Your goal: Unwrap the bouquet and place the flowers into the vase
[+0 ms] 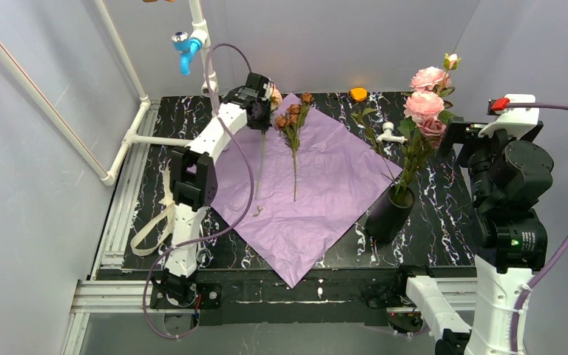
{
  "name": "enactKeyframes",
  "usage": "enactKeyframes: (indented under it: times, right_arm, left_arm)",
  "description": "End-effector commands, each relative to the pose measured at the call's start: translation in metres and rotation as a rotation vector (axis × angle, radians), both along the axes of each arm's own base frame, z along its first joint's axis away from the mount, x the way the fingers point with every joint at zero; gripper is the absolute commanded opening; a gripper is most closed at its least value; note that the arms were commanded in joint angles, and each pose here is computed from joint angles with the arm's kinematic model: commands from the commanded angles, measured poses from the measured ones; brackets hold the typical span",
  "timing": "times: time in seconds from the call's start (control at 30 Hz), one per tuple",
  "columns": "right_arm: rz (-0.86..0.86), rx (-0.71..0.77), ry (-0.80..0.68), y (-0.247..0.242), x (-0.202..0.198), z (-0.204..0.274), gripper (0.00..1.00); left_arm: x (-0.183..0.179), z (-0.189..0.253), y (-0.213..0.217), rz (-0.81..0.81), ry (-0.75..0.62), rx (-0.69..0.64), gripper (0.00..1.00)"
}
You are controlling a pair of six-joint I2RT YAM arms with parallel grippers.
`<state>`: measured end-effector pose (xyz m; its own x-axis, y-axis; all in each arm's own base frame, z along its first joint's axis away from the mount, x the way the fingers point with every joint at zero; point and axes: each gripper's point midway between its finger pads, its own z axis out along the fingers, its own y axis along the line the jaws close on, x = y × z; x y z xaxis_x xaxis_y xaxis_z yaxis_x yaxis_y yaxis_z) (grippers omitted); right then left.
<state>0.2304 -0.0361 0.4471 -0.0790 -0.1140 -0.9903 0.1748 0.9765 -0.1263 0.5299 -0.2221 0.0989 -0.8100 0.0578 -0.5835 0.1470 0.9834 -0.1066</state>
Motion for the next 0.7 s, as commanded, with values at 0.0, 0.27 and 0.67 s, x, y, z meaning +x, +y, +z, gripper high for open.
enactKeyframes:
  times: [0.0,0.27,0.67]
  right_arm:
    - [0.01,0.004,-0.082,0.002,-0.004,0.019,0.98]
    - [0.022,0.022,-0.104,0.004,-0.013,0.018,0.98]
    - [0.043,0.035,-0.107,0.009,-0.011,0.02,0.99]
  left_arm:
    - [-0.041,0.096,0.014,-0.006,-0.092,-0.064,0.0]
    - [-0.169,0.063,0.049,-0.046,0.209,-0.006,0.0]
    - [-0.229,-0.022,0.079,-0.067,0.559,0.225,0.16]
